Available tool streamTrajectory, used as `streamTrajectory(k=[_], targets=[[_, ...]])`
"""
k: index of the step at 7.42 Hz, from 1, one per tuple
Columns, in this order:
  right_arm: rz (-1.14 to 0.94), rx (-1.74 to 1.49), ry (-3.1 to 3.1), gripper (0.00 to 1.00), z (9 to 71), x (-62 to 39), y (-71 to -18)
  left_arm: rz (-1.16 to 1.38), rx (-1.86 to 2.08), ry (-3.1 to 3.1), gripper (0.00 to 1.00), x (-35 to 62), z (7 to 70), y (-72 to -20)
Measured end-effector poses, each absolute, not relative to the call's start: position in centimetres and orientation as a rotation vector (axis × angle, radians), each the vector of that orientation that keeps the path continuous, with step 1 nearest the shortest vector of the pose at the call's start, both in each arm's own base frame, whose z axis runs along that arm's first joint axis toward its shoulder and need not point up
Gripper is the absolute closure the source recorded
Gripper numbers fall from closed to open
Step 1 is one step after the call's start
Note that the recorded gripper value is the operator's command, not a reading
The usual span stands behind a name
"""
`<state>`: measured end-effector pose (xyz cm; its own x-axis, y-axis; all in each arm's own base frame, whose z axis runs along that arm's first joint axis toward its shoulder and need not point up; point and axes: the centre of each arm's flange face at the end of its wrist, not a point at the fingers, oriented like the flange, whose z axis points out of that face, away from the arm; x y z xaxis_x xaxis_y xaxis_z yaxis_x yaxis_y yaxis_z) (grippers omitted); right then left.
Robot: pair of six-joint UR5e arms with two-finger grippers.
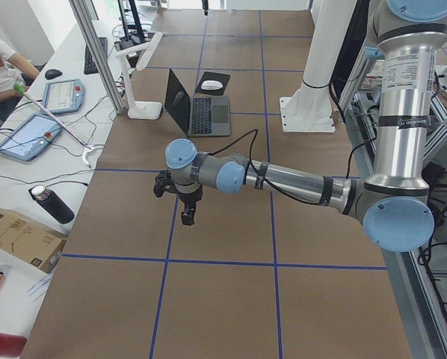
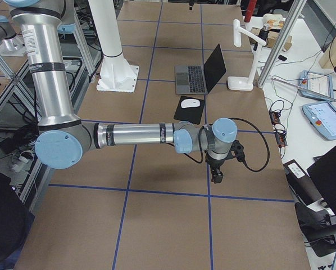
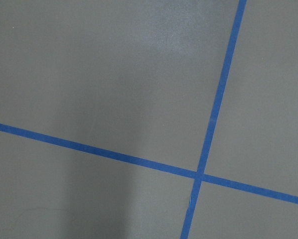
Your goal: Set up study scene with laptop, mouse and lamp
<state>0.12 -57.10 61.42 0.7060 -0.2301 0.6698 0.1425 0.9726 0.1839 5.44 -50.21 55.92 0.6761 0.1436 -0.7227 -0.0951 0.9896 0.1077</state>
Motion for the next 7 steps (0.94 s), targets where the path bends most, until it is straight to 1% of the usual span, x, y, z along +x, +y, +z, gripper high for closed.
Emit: streamTrajectory(k=[2, 7], targets=[[-0.207, 0.118, -0.759, 0.00, 61.67, 0.09, -56.92, 0.100, 0.057, 0.820, 0.01, 5.44, 55.40, -50.26], [-0.211, 0.125, -0.758, 0.00, 61.34, 0.03, -57.21, 0.108, 0.100, 0.829, 0.01, 5.01, 55.19, -50.02]])
